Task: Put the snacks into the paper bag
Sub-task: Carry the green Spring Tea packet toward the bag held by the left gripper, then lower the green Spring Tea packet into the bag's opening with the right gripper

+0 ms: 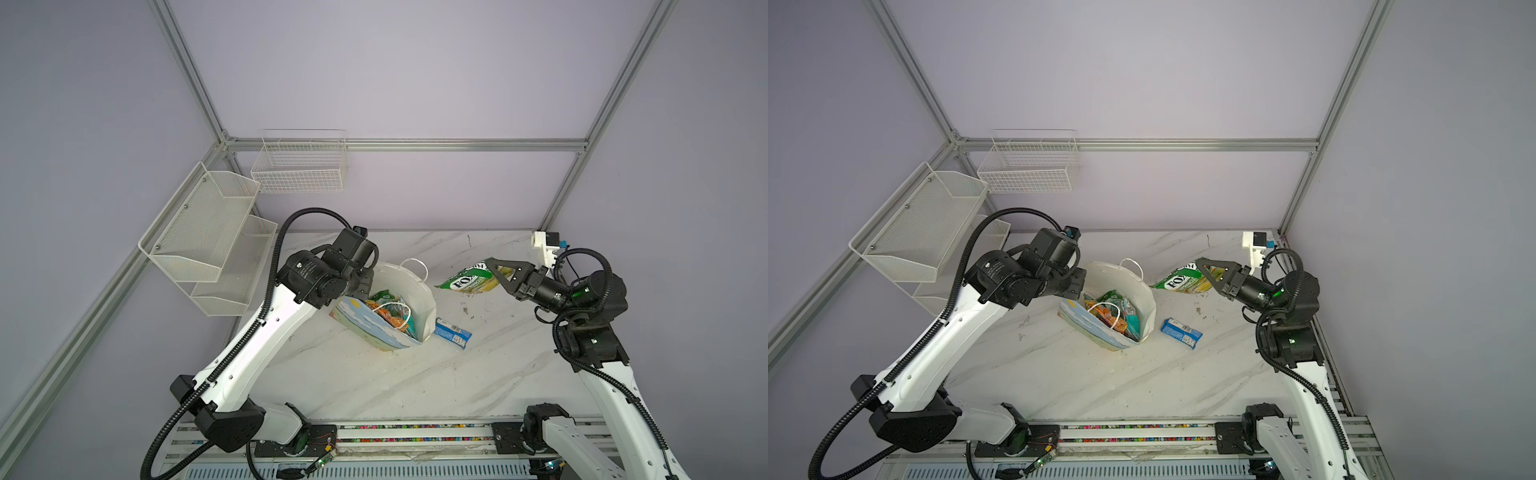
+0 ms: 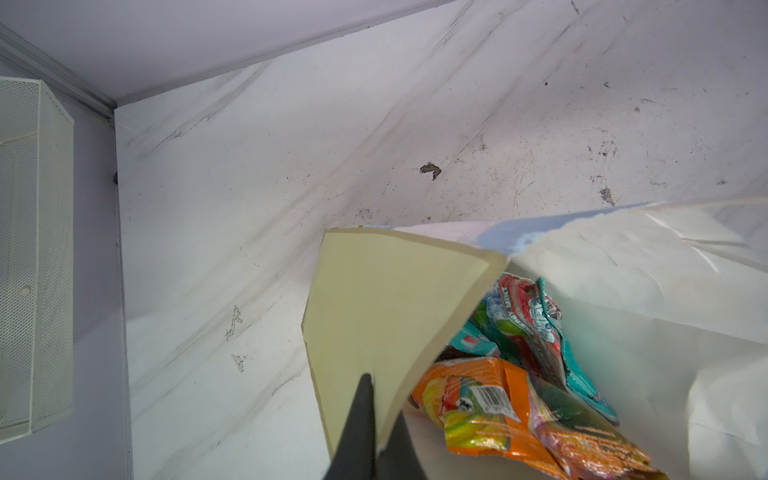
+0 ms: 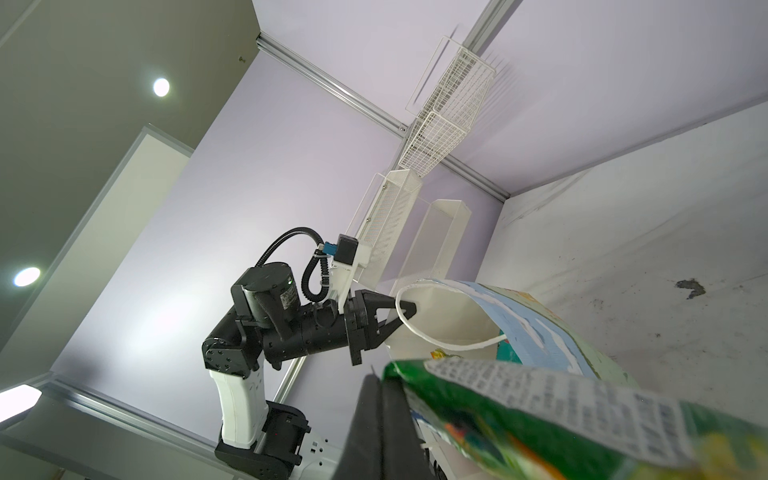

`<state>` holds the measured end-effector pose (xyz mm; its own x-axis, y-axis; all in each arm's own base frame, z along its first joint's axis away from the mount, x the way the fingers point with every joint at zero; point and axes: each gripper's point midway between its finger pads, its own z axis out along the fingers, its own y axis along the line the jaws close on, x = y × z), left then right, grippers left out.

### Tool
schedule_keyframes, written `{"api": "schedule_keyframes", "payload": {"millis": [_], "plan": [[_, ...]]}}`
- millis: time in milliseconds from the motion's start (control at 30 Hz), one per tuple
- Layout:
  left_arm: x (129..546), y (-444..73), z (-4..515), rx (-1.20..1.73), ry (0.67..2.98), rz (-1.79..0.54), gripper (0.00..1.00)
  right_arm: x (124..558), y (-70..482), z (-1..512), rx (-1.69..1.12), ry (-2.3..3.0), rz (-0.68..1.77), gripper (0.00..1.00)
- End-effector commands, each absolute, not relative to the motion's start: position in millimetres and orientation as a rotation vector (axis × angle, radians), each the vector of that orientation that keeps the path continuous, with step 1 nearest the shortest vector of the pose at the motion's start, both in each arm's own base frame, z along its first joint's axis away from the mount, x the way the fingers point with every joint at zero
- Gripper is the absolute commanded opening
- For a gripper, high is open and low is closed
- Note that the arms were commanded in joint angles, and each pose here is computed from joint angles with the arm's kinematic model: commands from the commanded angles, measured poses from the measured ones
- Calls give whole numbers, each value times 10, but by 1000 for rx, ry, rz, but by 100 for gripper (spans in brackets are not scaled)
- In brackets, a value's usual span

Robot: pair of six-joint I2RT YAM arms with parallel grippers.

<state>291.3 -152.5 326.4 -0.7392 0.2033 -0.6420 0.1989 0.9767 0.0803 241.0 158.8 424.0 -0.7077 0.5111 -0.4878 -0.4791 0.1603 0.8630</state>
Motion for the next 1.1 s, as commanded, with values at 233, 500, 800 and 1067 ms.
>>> {"api": "schedule_keyframes", "payload": {"millis": [233,500,800,1067], "plan": [[2997,-1533,3609,206,2313,-44,0,2161,1644,4791,-110,1539,1675,0],[3000,-1535,3614,200,2311,-48,0,2104,1733,4914,-140,1521,1698,0],[3003,-1540,3632,197,2307,-53,0,2041,1969,5022,-159,1512,1750,0],[3005,-1540,3634,196,2307,-53,0,1950,2253,5064,-179,1503,1830,0]]}}
